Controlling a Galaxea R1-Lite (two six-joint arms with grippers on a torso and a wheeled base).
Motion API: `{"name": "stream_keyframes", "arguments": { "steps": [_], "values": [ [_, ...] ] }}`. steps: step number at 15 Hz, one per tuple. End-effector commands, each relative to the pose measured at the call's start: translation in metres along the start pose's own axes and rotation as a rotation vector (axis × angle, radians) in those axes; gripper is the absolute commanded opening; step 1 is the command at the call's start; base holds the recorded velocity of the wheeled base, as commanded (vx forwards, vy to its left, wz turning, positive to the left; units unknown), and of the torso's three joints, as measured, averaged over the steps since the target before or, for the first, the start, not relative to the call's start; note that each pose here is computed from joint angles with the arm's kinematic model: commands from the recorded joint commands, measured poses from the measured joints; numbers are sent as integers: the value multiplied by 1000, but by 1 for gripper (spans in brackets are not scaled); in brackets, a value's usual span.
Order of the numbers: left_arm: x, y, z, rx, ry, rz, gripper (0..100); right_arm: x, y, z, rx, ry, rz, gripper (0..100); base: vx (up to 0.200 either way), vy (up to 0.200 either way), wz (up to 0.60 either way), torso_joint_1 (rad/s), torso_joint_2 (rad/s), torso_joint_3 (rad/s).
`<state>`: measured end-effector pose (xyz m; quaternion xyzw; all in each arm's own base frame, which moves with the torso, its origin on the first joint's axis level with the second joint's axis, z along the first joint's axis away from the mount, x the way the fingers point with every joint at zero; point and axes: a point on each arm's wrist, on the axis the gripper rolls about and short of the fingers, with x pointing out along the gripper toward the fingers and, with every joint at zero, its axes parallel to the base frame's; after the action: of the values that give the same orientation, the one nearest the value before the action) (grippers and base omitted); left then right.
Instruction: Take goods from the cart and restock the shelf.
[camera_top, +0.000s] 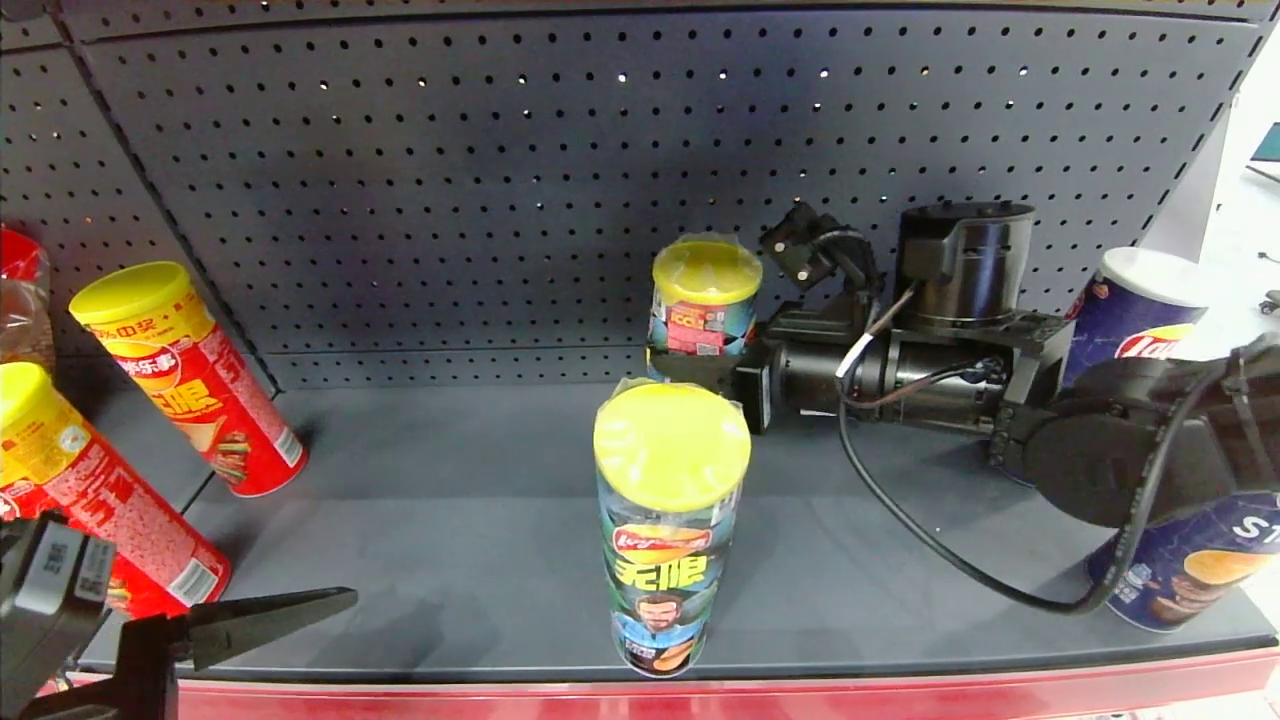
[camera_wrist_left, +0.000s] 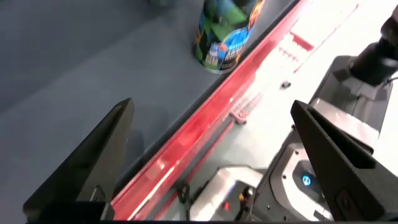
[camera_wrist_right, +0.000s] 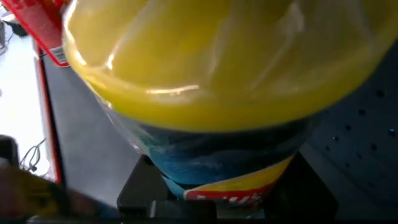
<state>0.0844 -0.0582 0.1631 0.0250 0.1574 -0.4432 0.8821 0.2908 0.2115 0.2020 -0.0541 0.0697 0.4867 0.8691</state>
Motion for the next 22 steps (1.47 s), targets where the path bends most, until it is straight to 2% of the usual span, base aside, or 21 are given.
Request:
{"name": "stream_keyframes", "arguments": {
  "steps": [1, 7, 8, 12, 19, 22],
  "values": [
    [-3, -1, 1, 7, -17, 3, 100, 9, -3, -11, 14, 30, 4, 0, 0, 0, 0, 0, 0, 0],
    [-3, -1, 1, 6, -16, 3, 100, 5, -1, -13, 15, 38, 3, 0, 0, 0, 0, 0, 0, 0],
    [-3, -1, 2, 7, -19, 3, 100, 0, 2, -10, 16, 32, 4, 100, 0, 0, 0, 0, 0, 0],
    [-1, 0, 3, 5, -10, 2, 100, -26, 12, -1, 10, 19, -18, 100, 0, 0, 0, 0, 0, 0],
    [22, 10, 1, -30, 90, 21, 100, -102, 45, -6, 3, 12, -85, 100, 0, 0, 0, 0, 0, 0],
    [36, 17, 3, -47, 134, 25, 100, -143, 62, -7, -14, -33, -99, 100, 0, 0, 0, 0, 0, 0]
  ]
}}
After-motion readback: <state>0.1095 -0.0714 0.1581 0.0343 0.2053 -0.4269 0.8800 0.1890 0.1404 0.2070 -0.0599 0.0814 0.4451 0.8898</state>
